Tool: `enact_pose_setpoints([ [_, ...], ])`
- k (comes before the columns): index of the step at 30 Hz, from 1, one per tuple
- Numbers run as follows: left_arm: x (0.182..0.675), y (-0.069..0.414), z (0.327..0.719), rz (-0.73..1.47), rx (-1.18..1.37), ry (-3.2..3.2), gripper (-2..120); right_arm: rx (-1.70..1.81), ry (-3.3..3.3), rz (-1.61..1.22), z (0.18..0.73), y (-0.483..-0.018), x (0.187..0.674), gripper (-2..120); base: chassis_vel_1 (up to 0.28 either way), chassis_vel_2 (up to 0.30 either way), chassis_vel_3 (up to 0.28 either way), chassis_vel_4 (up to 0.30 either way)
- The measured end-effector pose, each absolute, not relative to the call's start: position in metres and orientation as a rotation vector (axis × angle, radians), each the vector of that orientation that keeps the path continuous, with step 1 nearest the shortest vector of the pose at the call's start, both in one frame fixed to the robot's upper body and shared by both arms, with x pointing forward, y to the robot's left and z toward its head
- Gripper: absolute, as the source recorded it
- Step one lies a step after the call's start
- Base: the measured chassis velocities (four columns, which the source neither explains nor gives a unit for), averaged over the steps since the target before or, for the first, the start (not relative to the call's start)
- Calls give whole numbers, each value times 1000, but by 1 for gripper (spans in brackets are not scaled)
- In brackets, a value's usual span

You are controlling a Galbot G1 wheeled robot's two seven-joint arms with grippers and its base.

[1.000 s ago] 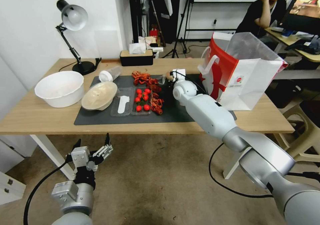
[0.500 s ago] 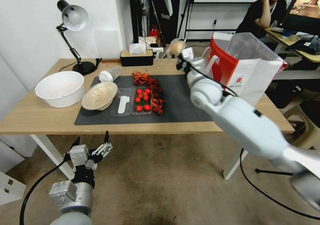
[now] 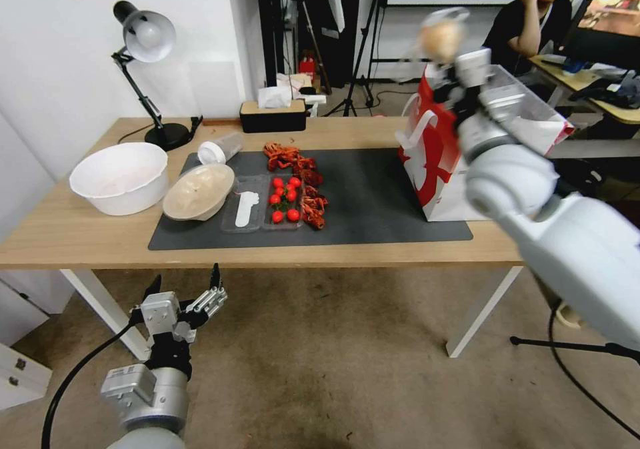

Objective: Pick up the trash from the table and place it into the takeout bag.

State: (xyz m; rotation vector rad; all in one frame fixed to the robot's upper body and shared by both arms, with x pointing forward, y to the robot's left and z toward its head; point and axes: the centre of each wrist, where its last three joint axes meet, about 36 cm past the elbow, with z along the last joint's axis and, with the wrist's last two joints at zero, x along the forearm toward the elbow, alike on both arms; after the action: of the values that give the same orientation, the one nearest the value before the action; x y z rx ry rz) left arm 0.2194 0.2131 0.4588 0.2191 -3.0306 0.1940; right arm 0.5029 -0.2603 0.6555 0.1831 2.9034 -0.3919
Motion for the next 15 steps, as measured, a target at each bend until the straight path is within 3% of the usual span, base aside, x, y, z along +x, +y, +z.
enact_pose_setpoints([
  [12, 218, 213, 460, 194, 203, -3030, 100, 252, 2974, -355, 652, -282, 508, 15, 0, 0, 0, 0],
  [13, 217, 213, 460, 194, 202, -3029, 100, 254, 2984, -347, 651, -284, 508, 40, 0, 0, 0, 0],
  [15, 217, 213, 460, 194, 202, -3029, 100, 254, 2984, -347, 651, -284, 508, 40, 0, 0, 0, 0],
])
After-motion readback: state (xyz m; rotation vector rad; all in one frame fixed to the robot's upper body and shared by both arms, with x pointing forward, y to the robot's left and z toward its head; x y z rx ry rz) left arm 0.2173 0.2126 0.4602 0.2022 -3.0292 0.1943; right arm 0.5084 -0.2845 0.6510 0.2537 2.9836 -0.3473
